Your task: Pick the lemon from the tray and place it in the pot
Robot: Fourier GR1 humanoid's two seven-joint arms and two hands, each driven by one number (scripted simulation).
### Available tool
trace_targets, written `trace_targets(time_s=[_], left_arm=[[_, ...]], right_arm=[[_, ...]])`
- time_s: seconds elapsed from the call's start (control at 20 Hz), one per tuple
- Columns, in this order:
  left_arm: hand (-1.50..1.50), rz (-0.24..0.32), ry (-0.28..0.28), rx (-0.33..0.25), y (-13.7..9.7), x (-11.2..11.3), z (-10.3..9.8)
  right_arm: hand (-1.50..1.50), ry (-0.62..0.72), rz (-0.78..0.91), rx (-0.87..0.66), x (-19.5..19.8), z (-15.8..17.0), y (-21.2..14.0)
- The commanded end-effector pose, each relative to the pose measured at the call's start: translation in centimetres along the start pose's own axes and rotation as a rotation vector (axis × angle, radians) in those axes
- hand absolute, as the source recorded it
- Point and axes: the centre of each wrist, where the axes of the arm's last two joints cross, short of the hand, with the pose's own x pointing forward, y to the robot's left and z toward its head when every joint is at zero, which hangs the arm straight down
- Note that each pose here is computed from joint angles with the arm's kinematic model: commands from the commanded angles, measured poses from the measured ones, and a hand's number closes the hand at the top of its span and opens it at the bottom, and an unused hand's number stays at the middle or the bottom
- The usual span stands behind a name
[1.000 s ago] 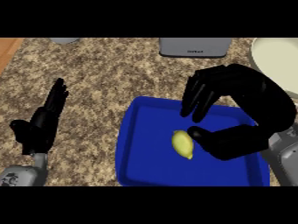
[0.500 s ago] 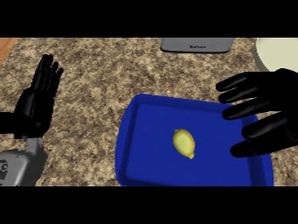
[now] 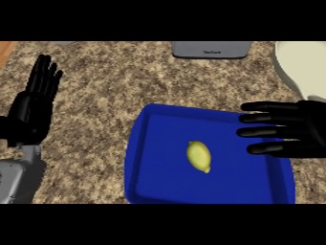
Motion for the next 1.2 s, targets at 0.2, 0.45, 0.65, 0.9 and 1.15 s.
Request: trace_targets(time_s=[0.2, 0.45, 0.65, 0.9, 1.15], left_arm=[[0.0, -0.006, 0.011, 0.014, 0.3, -0.7, 0.8], [0.0, -0.002, 0.002, 0.019, -0.1, -1.8, 0.1], [0.0, -0.008, 0.012, 0.013, -0.6, -0.2, -1.3], [0.0, -0.018, -0.009, 0.006, -0.2, -0.6, -0.7], [0.0, -0.011, 0.013, 0.01, -0.3, 0.3, -1.8]], right_arm=[[-1.5, -0.102, 0.113, 0.172, 0.5, 1.2, 5.5], [-1.5, -0.022, 0.12, 0.203, 1.0, -0.3, 6.9], [-1.5, -0.003, 0.113, 0.264, 0.4, -1.0, 10.5], [-1.5, -0.021, 0.12, 0.268, 0.4, -2.2, 12.3], [-1.5, -0.063, 0.102, 0.218, 0.3, -1.4, 14.7]])
